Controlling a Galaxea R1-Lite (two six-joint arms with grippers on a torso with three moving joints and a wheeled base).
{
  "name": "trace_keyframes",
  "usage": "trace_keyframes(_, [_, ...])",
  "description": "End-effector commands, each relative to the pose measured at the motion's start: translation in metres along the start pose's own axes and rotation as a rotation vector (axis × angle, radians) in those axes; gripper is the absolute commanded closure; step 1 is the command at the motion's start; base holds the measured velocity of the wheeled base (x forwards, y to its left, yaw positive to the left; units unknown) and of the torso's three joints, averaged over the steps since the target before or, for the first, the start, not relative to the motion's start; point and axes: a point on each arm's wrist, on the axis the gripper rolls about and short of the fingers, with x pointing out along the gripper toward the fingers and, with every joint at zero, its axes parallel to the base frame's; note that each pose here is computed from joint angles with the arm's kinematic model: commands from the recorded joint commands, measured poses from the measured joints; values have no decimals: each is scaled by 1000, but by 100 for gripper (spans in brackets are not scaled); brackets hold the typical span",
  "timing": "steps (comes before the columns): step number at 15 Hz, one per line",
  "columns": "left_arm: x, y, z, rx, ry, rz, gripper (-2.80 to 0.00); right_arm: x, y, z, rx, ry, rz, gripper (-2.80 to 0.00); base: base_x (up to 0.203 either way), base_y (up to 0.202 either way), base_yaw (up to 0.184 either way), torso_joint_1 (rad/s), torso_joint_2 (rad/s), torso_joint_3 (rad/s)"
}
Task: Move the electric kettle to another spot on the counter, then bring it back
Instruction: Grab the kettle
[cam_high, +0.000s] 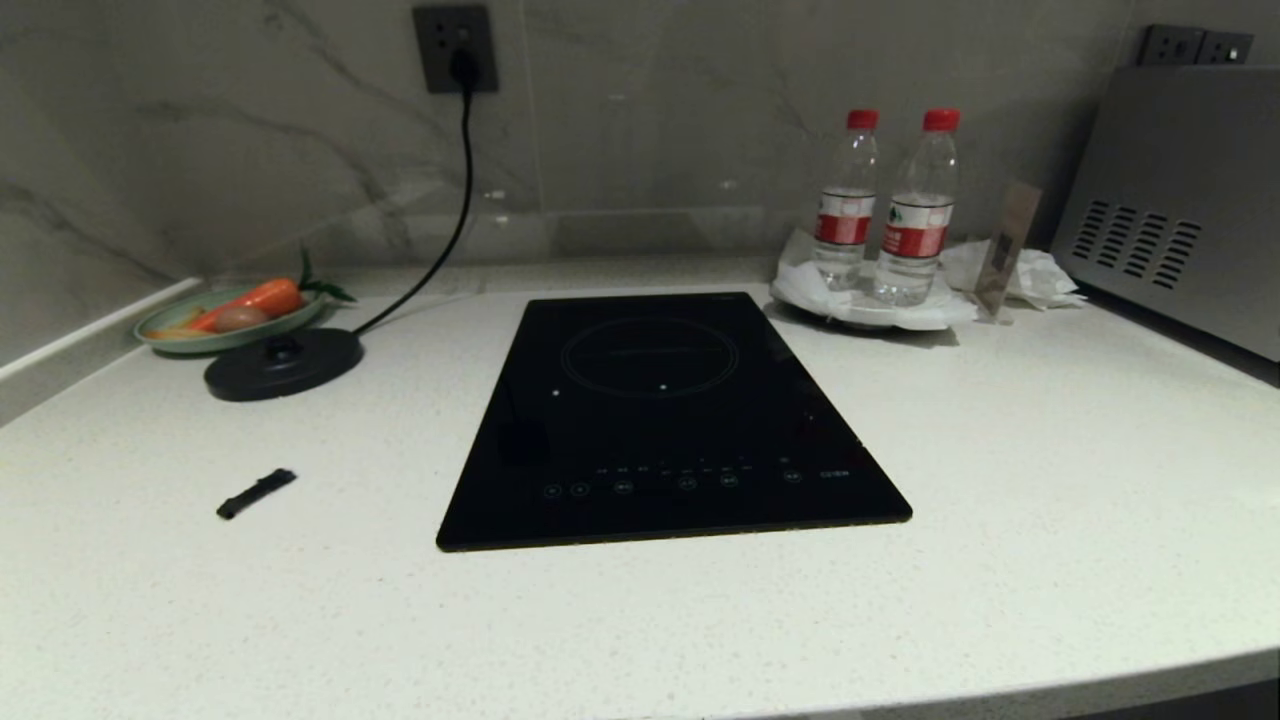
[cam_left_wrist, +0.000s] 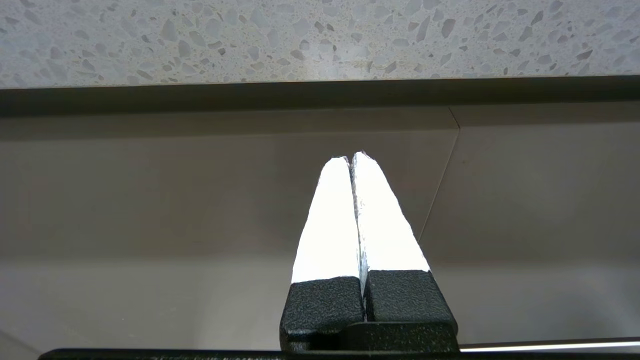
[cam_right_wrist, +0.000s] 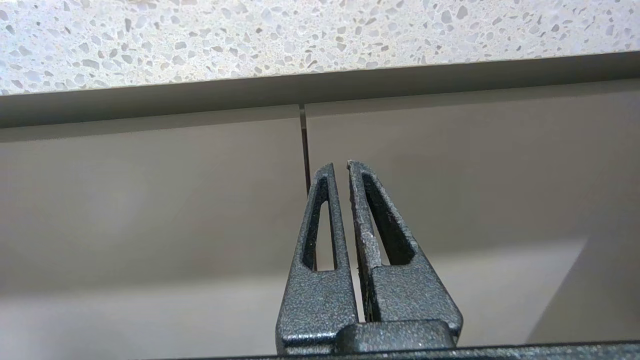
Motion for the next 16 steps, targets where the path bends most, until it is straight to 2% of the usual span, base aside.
trace_keyframes(1, [0,0,0,0,2,0,0,0,0,0,0,2,1,0,0,0,0,0,0,0])
trace_keyframes(16, [0,0,0,0,1,1,0,0,0,0,0,2,1,0,0,0,0,0,0,0])
